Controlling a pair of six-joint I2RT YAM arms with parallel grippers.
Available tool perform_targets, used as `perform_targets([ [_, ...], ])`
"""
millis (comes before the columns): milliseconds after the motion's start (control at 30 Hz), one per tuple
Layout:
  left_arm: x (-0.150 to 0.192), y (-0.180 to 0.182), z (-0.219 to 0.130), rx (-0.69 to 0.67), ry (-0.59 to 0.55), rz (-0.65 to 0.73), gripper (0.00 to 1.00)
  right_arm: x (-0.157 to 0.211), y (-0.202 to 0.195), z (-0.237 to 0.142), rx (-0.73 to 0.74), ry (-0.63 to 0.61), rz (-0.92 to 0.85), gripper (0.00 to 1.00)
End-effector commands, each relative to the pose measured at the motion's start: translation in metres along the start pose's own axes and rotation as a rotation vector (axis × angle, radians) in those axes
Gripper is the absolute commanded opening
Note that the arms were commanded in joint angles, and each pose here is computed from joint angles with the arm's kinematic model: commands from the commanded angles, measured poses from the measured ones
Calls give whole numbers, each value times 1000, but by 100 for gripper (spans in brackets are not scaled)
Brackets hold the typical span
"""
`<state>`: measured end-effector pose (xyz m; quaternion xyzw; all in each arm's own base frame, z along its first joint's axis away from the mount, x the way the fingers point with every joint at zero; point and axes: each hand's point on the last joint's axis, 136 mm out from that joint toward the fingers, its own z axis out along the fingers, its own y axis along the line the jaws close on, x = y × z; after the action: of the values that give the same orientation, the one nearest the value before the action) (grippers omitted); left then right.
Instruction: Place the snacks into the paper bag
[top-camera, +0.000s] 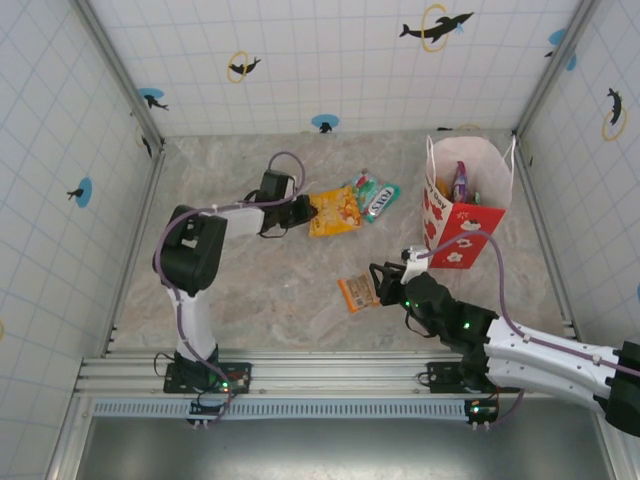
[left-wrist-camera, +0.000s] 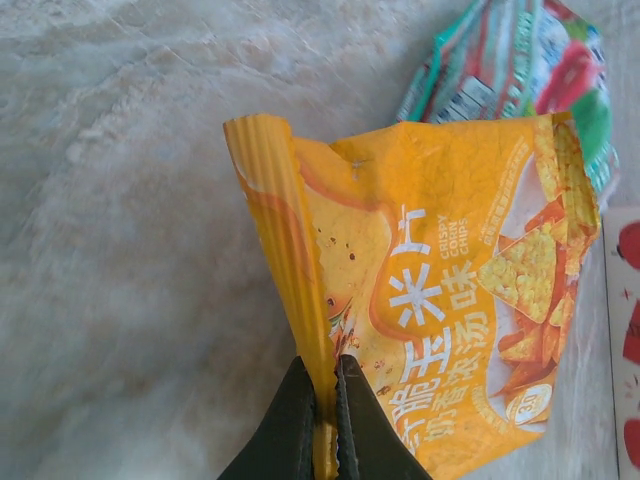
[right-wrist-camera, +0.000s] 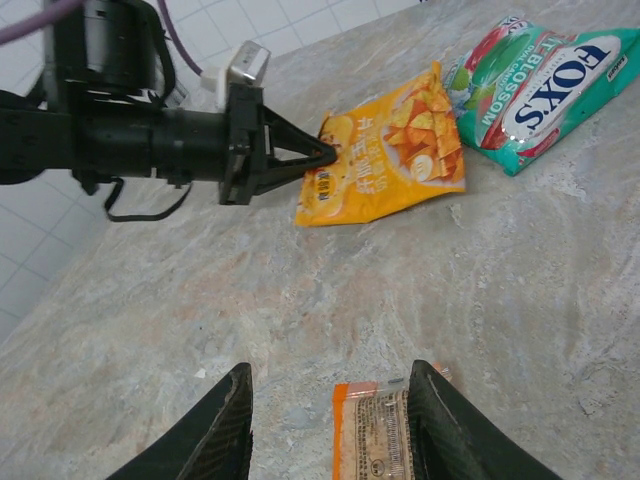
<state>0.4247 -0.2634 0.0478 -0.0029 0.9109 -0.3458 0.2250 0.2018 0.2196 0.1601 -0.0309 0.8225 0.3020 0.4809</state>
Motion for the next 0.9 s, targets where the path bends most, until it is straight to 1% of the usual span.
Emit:
perform_targets([
  [0,6,-16,-32,-4,8,124,0,-6,2,0,-7,-40,-3,43],
  [133,17,-27,-62,2,28,249,0,-8,6,1,-15,-42,-14,43],
  [267,29,-39,-91,16,58,409,0,-12,14,2,-36,-37,-20,43],
  [533,52,-53,-136,41,90,671,0,-24,33,2,-74,-35,-93,43],
  [700,75,-64,-160,125,114,891,0,-35,43,-3,-87,-28,-178,45],
  [733,93,-70,-160,171,144,951,0,-35,46,-4,-94,-17,-196,45],
  [800,112,-79,-167,247,157,1047,0,-32,48,-4,-97,24,-240,46],
  [867,124,-85,-172,267,144,1140,0,-27,53,-3,-106,71,-286,46],
])
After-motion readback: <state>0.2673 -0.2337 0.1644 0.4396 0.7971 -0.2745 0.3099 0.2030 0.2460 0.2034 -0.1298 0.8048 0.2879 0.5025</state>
